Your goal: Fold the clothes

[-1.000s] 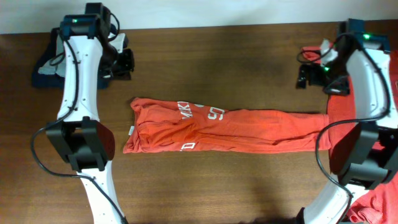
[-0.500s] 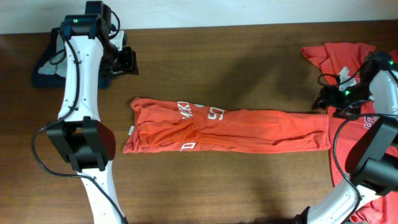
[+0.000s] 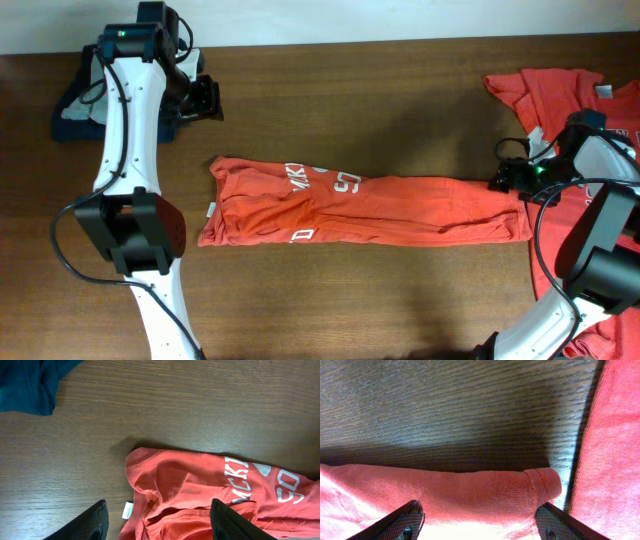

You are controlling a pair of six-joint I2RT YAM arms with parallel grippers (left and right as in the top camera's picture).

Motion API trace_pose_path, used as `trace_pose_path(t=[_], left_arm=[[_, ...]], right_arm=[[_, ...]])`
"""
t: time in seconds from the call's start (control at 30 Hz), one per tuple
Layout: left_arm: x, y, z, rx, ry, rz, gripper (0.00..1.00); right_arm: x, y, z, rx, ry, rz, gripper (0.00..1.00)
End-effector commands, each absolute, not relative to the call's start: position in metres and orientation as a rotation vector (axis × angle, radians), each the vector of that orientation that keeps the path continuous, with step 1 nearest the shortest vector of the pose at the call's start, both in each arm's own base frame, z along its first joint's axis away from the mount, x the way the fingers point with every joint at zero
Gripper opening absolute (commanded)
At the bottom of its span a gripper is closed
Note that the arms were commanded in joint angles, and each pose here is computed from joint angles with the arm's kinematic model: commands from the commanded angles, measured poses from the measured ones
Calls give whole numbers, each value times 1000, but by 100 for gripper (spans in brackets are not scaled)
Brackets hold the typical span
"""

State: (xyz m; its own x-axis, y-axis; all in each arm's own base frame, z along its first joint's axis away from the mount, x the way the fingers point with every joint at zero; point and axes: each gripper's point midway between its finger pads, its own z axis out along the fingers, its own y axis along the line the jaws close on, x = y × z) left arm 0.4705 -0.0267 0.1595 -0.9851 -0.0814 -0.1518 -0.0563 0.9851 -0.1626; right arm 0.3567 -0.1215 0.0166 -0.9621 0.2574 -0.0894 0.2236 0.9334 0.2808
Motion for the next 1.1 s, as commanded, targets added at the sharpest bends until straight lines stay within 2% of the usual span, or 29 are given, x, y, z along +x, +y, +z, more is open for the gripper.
trace_pose_path(t=[0.0,0.27,0.37,0.5,0.77,0.97,1.07], left_arm=[[470,-26,163,-100,2965,-231,65],[470,-19,162,-106,2968,-168,65],[469,-18,161,-108,2972,-158,66],[469,-18,161,-107,2972,-158,66],[466,-18,161,-109,2983,-157,66],[462,-15,160,-112,2999,-130,66],[462,-15,160,-112,2999,-131,66]], right_arm=[[353,-121,13,374,2973,415,78],[338,-127,-10,392,3015,317,79],[338,-127,-12,389,3010,314,85],[339,-127,-12,388,3006,312,86],[336,-124,-18,390,3006,326,80],[339,-117,-16,384,2984,391,65],[342,-109,-14,371,2971,436,64]])
